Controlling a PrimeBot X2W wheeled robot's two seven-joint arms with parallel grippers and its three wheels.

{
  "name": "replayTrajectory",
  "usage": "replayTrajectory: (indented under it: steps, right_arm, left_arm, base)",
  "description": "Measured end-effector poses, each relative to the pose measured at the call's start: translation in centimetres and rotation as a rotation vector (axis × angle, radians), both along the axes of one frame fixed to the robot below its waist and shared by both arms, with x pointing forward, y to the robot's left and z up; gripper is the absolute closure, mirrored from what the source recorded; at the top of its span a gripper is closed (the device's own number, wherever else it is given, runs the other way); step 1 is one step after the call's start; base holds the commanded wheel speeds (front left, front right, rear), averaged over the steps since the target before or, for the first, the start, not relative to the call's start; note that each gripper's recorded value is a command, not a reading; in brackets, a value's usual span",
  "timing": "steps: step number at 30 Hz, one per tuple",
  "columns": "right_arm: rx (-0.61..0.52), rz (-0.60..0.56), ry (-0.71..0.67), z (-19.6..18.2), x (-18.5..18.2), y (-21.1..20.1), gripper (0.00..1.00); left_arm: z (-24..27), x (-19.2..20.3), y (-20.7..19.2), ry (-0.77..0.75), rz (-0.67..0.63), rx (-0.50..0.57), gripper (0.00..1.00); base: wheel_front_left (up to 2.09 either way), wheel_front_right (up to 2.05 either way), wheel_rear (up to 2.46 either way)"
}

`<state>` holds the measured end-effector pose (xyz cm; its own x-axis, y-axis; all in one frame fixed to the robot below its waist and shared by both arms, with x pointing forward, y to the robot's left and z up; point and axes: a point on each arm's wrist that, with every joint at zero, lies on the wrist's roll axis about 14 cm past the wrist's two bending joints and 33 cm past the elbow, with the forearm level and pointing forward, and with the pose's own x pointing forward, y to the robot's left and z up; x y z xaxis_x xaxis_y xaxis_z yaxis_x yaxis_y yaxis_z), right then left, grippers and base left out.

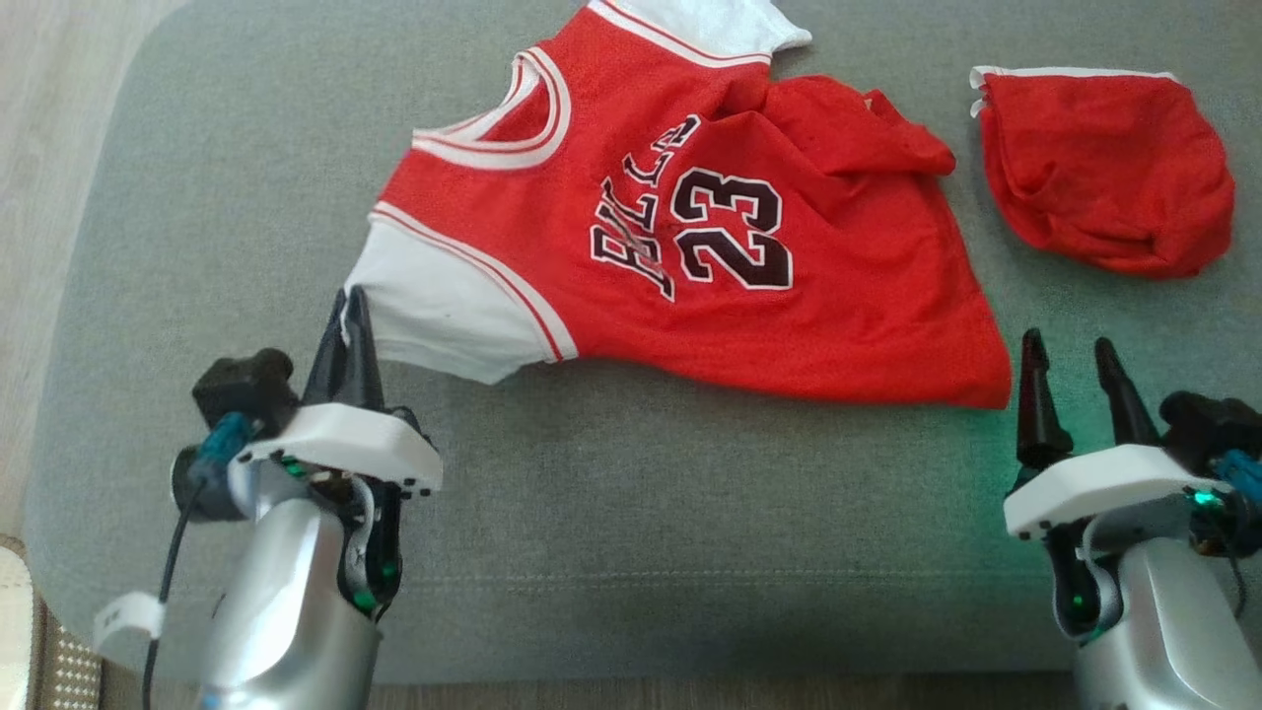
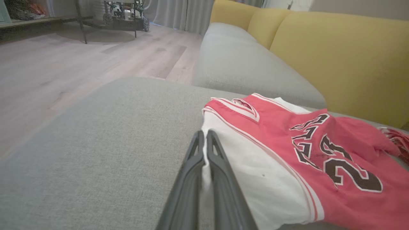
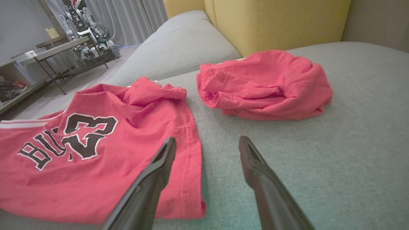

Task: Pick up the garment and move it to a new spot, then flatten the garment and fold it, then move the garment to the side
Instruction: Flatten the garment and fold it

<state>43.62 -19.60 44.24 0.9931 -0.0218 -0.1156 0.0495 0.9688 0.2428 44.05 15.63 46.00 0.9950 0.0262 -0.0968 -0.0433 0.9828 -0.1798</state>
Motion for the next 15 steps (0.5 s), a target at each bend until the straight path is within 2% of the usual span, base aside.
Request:
replayTrajectory:
  steps: [8,15]
  right_arm:
    - [0.027,0.018,0.079,-2.0,-0.5,0.8,0.00]
    - [0.095,0.027,0.194,-5.0,-1.6,1.8,0.00]
  left_arm:
    - [2.5,-0.3,0.4,-0.084,0.021,-0.017,1.00]
    - [3.6,-0.4,1.0,-0.118,0.044,-0.016,1.00]
  base:
    - [0.00,0.00,0.00]
    - [0.00,0.00,0.00]
